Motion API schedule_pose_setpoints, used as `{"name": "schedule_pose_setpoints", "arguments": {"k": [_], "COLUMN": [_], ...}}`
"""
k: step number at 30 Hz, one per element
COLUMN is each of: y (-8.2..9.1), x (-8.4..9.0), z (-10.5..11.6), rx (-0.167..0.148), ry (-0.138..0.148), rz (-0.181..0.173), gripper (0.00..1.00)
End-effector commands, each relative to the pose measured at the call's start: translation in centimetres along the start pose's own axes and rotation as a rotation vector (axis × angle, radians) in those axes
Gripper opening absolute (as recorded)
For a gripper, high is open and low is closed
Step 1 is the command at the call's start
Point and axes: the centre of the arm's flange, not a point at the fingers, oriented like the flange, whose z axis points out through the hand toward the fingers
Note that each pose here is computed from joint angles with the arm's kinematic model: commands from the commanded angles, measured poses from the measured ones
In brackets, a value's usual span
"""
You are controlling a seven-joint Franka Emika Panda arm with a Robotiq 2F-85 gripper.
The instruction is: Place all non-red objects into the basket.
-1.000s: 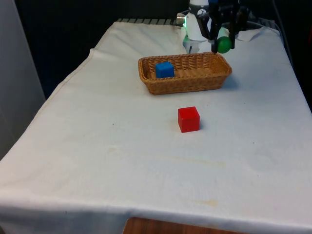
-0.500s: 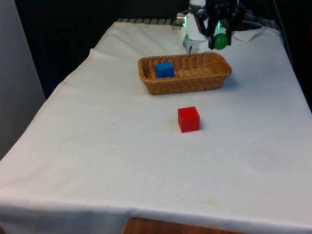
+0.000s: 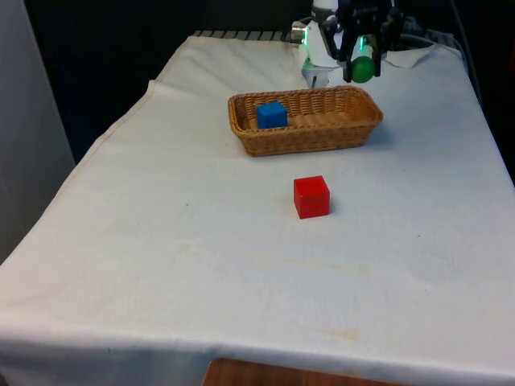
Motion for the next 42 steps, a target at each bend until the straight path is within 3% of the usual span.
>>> {"name": "schedule_pose_setpoints", "arguments": {"k": [1,7,8,9,16,17,18,24,28,29,36,37,42], "y": [0.2,0.2,0.1,0.2,0.1,0.1,0.1,0.1,0.1,0.1,0.2,0.1,0.3], "x": [0.0,-0.4,-0.2,-0.6,-2.2,-2.0,-2.4,-4.0,-4.3,-4.8,-6.0,-5.7,-6.4], "z": [0.2,0.8,0.8,0.8,0.9,1.1,1.0,1.0,1.1,1.1,1.8,1.7,2.2], "rx": [-0.011,-0.016,-0.002,-0.016,-0.02,-0.008,-0.02,-0.023,-0.012,-0.024,-0.026,-0.014,-0.028], "ry": [0.004,0.001,-0.005,0.001,0.009,0.0,0.01,0.022,0.016,0.026,0.028,0.022,0.028], "rz": [0.016,0.048,0.041,0.049,0.051,0.051,0.05,0.05,0.051,0.053,0.073,0.067,0.088], "gripper": [0.0,0.0,0.0,0.0,0.0,0.0,0.0,0.0,0.0,0.0,0.0,0.0,0.0]}}
